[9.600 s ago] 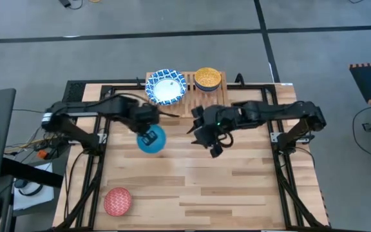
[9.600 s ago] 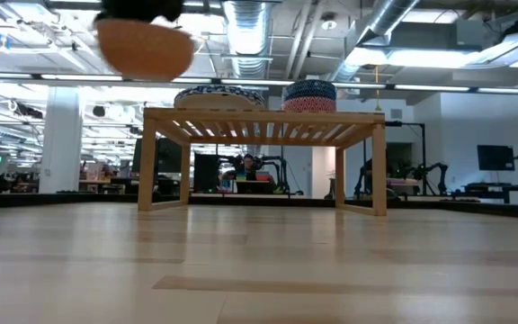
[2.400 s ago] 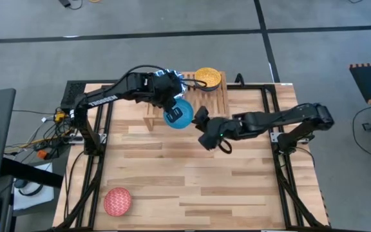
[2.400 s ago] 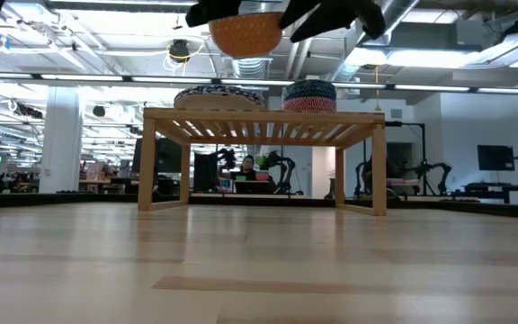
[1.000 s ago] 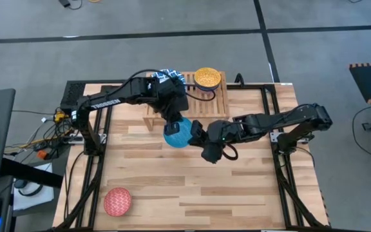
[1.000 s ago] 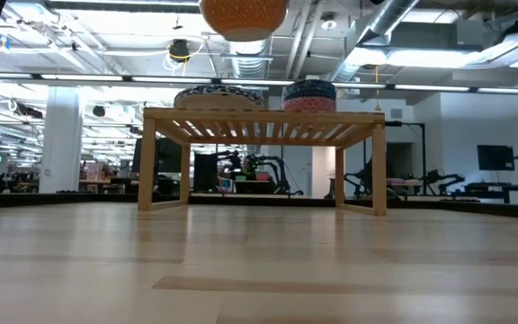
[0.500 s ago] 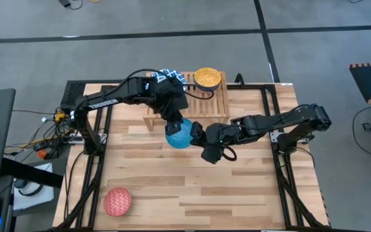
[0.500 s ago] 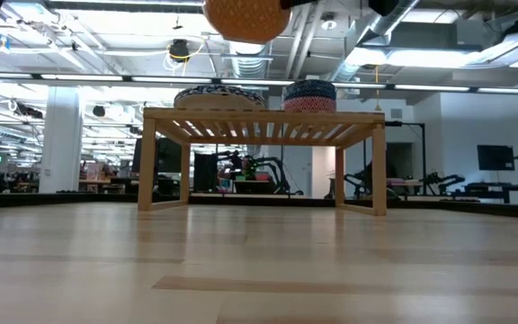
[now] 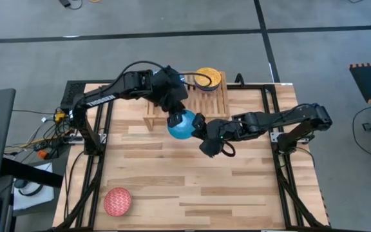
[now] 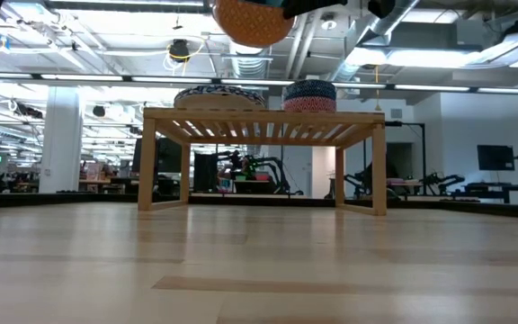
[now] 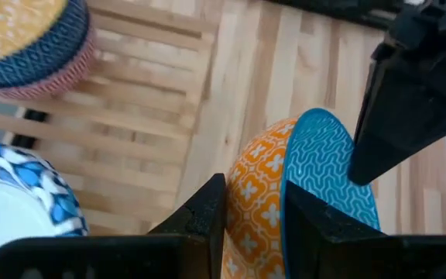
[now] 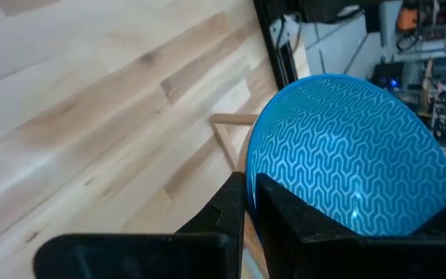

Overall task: Place and stack bowls onto a shelf
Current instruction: Stack the orange blue patterned bowl on top of the blue yellow patterned bowl on the shelf

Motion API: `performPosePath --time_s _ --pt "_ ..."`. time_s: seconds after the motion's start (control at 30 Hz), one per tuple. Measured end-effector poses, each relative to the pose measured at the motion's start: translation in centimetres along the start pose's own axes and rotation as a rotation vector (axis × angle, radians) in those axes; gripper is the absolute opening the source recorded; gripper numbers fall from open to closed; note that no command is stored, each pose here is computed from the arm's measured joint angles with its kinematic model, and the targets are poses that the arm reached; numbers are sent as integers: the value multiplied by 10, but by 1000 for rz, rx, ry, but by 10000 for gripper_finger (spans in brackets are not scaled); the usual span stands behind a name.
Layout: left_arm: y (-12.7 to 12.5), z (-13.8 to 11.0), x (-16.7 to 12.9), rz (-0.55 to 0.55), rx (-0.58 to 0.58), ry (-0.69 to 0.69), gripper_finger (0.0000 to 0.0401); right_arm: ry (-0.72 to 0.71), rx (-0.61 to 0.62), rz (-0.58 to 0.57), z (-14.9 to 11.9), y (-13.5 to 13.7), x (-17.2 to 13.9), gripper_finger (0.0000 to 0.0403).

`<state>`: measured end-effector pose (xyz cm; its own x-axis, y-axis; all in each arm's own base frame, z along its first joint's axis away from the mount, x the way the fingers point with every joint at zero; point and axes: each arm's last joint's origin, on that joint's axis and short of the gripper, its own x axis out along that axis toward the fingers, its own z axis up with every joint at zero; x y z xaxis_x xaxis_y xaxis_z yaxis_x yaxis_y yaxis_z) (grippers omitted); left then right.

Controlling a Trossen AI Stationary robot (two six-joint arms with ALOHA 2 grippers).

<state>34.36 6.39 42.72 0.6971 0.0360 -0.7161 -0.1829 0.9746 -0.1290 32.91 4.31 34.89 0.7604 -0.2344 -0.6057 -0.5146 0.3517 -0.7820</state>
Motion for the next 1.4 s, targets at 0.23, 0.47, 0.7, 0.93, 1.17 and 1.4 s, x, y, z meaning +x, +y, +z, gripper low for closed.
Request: performPosePath --time_s 0.23,0.47,0.7,0.93,1.17,1.4 --pt "8 6 -7 -45 -29 -44 74 45 4 -39 -3 -3 0 42" --pt "11 4 -1 -52 -76 -9 31 45 25 -48 -8 -7 1 42" --pt "14 2 -1 -50 -141 20 30 28 23 -44 -8 -8 1 44" --pt "13 2 -1 -81 -142 19 30 -41 112 -16 -8 -9 4 59" --pt "12 7 -1 -190 -150 -18 30 -59 93 24 -11 -8 6 78" --pt "6 14 -6 -368 -148 -67 7 -24 34 68 -13 -1 10 63"
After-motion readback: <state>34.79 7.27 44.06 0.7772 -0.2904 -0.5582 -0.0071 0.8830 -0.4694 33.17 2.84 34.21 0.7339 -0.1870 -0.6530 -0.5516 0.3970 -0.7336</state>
